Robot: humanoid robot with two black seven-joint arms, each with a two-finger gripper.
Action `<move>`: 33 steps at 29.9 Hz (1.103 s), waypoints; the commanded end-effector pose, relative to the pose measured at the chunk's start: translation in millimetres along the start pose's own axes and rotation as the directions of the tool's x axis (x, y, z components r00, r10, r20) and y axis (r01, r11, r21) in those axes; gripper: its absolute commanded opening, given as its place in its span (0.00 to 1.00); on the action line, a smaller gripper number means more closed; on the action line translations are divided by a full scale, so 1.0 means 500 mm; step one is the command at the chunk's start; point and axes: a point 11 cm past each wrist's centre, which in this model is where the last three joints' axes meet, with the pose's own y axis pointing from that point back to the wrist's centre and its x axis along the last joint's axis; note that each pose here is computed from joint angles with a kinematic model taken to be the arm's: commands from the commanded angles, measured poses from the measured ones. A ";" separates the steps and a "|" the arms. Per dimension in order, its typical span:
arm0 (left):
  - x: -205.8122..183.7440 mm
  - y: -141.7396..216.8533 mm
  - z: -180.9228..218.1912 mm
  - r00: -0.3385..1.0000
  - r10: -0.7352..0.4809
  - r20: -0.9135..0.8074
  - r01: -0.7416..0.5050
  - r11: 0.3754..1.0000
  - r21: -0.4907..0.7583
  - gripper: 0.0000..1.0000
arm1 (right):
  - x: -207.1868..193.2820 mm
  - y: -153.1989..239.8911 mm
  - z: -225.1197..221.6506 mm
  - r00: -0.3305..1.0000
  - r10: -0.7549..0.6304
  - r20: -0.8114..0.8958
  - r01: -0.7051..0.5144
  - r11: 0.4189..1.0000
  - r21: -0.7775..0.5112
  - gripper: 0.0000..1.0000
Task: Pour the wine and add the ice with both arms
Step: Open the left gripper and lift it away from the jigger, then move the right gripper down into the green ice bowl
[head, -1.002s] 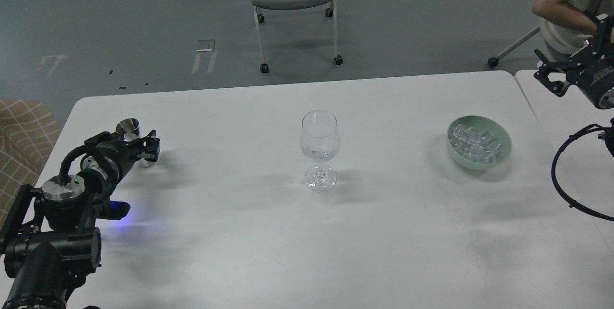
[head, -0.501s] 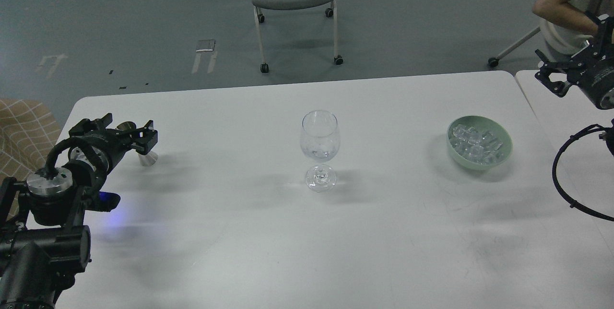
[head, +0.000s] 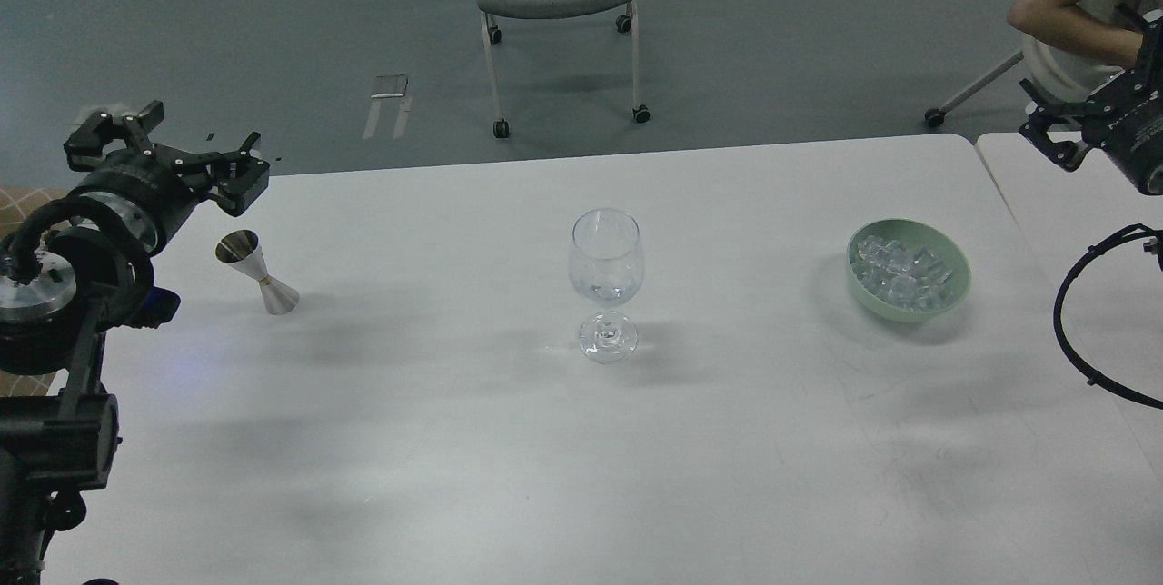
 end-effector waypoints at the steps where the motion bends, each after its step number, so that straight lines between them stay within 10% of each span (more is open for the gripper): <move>1: -0.047 0.004 -0.022 0.981 -0.183 0.059 0.181 0.983 0.030 0.98 | -0.014 -0.003 -0.012 1.000 -0.022 -0.012 0.022 1.000 0.011 1.00; 23: -0.115 -0.091 -0.060 0.841 -0.180 0.511 0.175 0.983 0.058 0.98 | -0.168 -0.049 -0.114 0.659 -0.165 -0.733 0.060 0.984 -0.168 1.00; 29: -0.102 -0.102 -0.042 0.846 -0.181 0.501 0.195 0.980 0.025 0.97 | -0.238 -0.082 -0.109 0.357 -0.241 -0.903 0.018 0.968 -0.251 1.00; 33: -0.085 -0.096 -0.007 0.839 -0.154 0.523 0.240 0.966 -0.099 0.98 | -0.258 -0.098 -0.108 -0.094 -0.320 -0.943 -0.142 0.941 -0.306 1.00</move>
